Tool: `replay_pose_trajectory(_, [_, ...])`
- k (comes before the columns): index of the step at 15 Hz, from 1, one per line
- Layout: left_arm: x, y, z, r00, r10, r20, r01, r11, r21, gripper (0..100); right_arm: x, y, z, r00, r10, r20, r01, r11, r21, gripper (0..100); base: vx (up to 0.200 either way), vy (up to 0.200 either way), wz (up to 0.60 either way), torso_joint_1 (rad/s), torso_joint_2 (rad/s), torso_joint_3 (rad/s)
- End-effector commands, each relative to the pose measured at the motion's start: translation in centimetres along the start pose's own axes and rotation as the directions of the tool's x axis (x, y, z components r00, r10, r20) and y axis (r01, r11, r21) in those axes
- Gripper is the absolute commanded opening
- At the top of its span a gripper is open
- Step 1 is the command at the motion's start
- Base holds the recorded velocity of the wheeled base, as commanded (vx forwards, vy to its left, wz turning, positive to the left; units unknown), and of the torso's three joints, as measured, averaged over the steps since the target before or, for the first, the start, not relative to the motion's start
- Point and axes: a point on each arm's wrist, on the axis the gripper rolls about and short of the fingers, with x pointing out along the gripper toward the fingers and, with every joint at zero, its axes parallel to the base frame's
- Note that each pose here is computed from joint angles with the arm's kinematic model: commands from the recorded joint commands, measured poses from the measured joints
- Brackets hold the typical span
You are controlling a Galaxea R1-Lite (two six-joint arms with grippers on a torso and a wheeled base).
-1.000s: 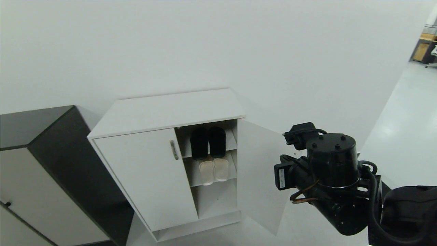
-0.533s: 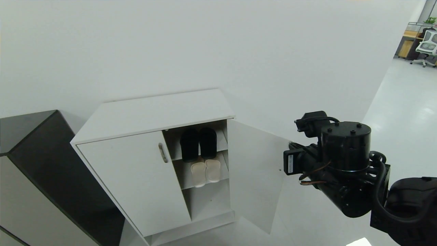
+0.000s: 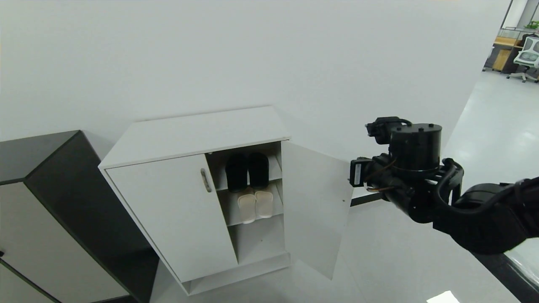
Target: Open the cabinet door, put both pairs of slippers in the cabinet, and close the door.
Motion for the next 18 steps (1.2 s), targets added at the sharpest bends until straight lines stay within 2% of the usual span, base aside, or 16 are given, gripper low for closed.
replay_pose_trajectory(1, [0.0,0.0,0.0,1.000,0.000,0.000,0.000,1.000,0.000,0,3.4,-0.8,0.3,0.999,-0.008,-0.033,0.009,0.999,0.042,0,0.000,0.000,0.00,0.000,0.00,0.000])
replay_pose_trajectory(4, [0.0,0.0,0.0,1.000,0.000,0.000,0.000,1.000,0.000,0,6.6,-2.1,0.1,0.998,-0.013,-0.054,0.017,0.997,0.073,0,0.000,0.000,0.00,0.000,0.00,0.000])
replay_pose_trajectory(10, [0.0,0.0,0.0,1.000,0.000,0.000,0.000,1.000,-0.001,0,11.3,-3.4,-2.3,0.995,-0.061,-0.073,0.067,0.995,0.077,0,0.000,0.000,0.00,0.000,0.00,0.000])
replay_pose_trajectory(18, [0.0,0.0,0.0,1.000,0.000,0.000,0.000,1.000,-0.001,0,12.6,-3.5,-3.6,0.993,-0.071,-0.094,0.078,0.994,0.071,0,0.000,0.000,0.00,0.000,0.00,0.000])
